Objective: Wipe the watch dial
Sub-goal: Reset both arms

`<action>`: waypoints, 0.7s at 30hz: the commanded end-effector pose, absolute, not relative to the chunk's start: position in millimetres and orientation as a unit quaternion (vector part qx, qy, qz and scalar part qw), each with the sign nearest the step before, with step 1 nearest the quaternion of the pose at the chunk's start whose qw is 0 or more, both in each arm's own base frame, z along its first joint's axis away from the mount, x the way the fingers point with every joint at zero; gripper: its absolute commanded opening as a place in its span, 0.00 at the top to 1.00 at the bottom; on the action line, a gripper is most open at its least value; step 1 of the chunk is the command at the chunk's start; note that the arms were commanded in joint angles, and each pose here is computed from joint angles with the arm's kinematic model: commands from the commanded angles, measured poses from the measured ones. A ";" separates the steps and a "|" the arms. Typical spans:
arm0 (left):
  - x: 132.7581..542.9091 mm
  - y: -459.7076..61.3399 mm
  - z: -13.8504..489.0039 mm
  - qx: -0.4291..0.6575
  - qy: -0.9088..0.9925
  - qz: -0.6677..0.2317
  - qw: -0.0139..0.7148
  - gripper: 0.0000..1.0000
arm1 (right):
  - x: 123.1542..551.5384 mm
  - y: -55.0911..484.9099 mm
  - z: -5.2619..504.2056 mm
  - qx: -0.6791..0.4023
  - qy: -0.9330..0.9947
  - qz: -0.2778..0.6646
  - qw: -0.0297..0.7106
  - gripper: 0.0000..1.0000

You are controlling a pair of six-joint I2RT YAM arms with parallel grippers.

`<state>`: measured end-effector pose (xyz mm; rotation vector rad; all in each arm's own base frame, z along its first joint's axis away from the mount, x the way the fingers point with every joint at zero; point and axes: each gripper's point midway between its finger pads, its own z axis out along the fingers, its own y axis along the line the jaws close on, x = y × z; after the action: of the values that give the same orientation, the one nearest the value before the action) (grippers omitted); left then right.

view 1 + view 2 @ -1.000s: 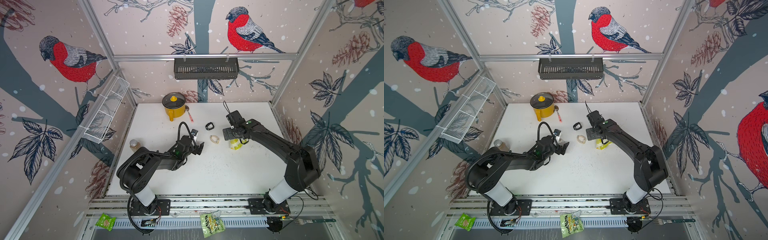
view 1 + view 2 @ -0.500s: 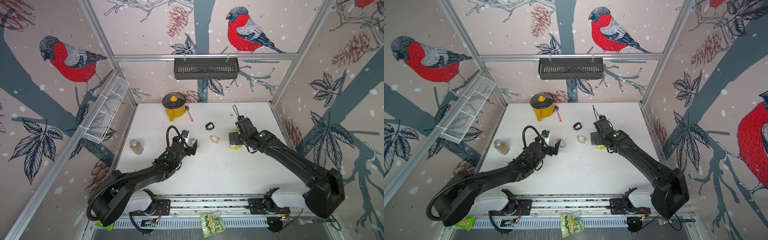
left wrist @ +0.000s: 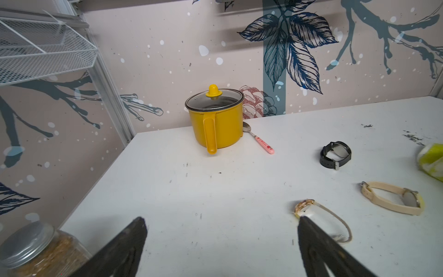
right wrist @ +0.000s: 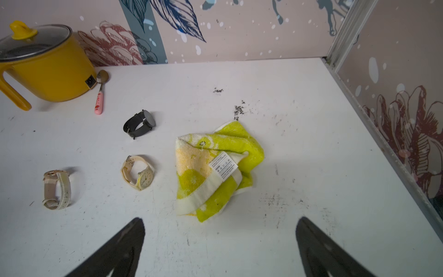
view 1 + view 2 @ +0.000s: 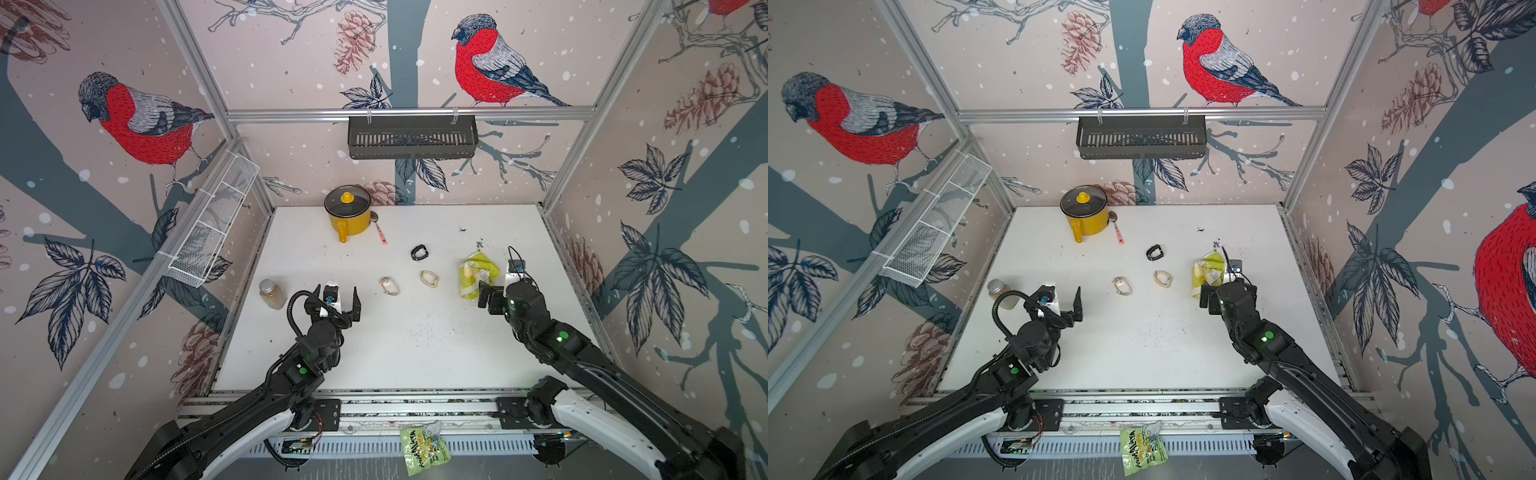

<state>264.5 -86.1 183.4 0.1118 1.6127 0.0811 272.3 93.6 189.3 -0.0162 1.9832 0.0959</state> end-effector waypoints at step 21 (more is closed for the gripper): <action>337.0 -10.3 159.4 -0.041 0.711 0.123 0.691 0.03 | 291.9 -24.0 170.8 0.131 0.713 -0.085 0.684 0.01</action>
<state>326.4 -7.6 130.1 -0.0914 1.7060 0.2936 286.7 -26.5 154.8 0.2720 1.6811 -0.2788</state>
